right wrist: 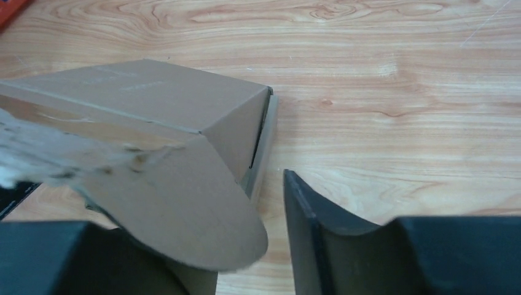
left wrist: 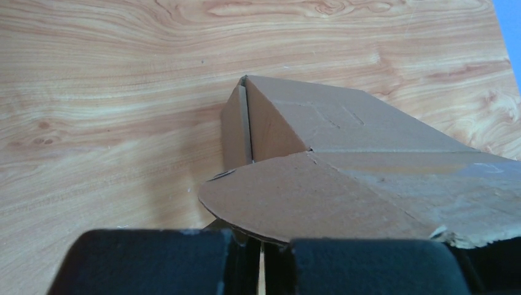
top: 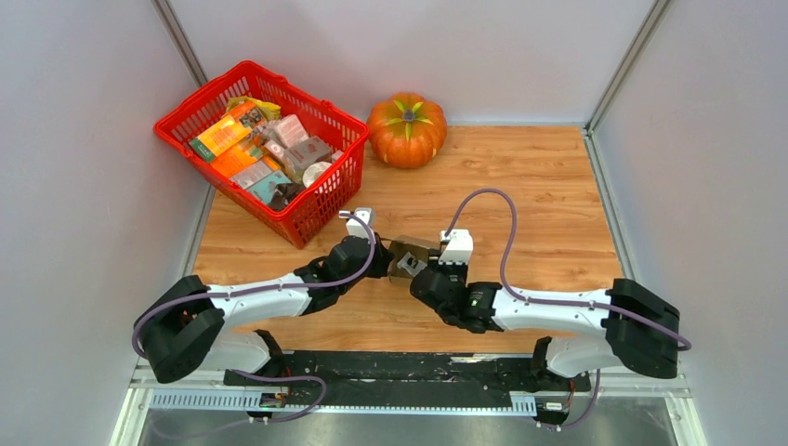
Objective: Fold the paper box
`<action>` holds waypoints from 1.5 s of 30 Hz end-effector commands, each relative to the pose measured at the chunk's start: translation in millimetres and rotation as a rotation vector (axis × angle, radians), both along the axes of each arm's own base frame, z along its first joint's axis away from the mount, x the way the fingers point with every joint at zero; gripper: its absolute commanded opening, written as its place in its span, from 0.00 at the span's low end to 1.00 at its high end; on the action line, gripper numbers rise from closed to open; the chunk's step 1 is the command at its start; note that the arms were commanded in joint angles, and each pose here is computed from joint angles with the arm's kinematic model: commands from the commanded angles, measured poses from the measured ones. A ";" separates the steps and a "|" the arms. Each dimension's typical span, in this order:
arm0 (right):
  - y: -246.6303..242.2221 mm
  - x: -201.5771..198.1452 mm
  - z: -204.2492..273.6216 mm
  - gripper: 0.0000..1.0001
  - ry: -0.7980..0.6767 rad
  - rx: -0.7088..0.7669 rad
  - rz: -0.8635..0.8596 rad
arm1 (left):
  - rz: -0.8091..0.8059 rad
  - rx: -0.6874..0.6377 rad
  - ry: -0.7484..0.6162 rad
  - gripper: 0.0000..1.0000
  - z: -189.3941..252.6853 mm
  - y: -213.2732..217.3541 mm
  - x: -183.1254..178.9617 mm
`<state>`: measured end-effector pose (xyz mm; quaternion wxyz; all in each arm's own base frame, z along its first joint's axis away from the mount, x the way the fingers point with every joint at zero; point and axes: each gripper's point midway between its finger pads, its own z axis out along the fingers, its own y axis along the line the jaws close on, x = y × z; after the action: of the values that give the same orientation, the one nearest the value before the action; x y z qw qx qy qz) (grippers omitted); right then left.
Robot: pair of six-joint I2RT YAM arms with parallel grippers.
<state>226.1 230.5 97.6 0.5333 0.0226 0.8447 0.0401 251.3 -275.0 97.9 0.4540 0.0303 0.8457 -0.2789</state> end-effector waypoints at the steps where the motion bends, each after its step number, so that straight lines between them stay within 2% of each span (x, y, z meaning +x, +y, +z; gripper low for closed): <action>1: -10.2 -7.6 15.0 0.47 -0.011 0.026 0.006 | 0.009 0.030 0.022 0.00 -6.4 6.8 -4.2; 2: -11.1 -12.3 13.9 0.53 0.005 0.027 0.027 | 0.009 0.032 0.023 0.01 -6.1 7.4 -4.7; 4: -19.4 -23.8 16.4 0.58 0.025 0.026 0.065 | 0.006 0.033 0.026 0.03 -7.1 8.3 -6.1; 7: -28.4 -42.2 21.4 0.69 0.064 0.058 0.146 | 0.005 0.032 0.026 0.11 -6.2 9.6 -7.5; 10: -25.7 -62.5 36.4 0.81 0.103 0.152 0.279 | -0.009 0.035 0.029 0.21 -5.0 10.3 -10.9; 11: -22.9 -70.0 42.7 0.92 0.115 0.169 0.342 | -0.011 0.032 0.026 0.26 -2.9 11.2 -11.6; 14: -23.8 -79.7 67.3 1.00 0.082 0.224 0.434 | -0.031 0.016 0.027 0.35 1.1 10.3 -16.0; 19: -21.3 -77.5 101.1 1.00 0.059 0.244 0.476 | -0.083 0.000 0.042 0.45 7.0 11.7 -29.8; 22: -7.9 -67.9 119.8 1.00 0.088 0.273 0.502 | -0.100 -0.016 0.044 0.46 17.7 21.4 -42.3; 25: 12.5 -59.8 130.4 0.95 0.161 0.343 0.575 | -0.110 0.017 0.093 0.46 11.1 39.7 -61.1; 28: 25.7 -39.6 139.8 0.89 0.163 0.405 0.598 | -0.142 0.036 0.123 0.44 11.6 53.0 -79.0; 29: 36.9 -42.6 143.9 0.82 0.180 0.444 0.661 | -0.158 0.033 0.136 0.43 13.7 54.6 -84.9; 31: 45.6 -31.0 135.4 0.74 0.222 0.455 0.668 | -0.178 0.021 0.137 0.38 22.8 61.5 -95.2; 32: 52.4 -30.3 133.9 0.67 0.241 0.465 0.696 | -0.192 0.009 0.136 0.38 28.1 61.9 -99.0; 34: 57.5 -20.2 121.3 0.62 0.283 0.461 0.684 | -0.202 -0.019 0.115 0.37 44.2 66.0 -104.4; 35: 60.8 -16.6 121.6 0.56 0.283 0.470 0.691 | -0.207 -0.028 0.104 0.37 50.6 66.7 -105.5; 38: 65.5 -5.5 111.1 0.47 0.317 0.477 0.667 | -0.214 -0.051 0.063 0.39 77.6 66.8 -104.6; 45: 74.0 -9.5 78.6 0.40 0.408 0.498 0.676 | -0.207 -0.056 -0.017 0.38 139.5 50.2 -81.5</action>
<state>215.8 288.5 163.4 0.2907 -0.1122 0.8781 0.3631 157.7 -216.7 203.3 0.4063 0.0937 0.8397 -0.3480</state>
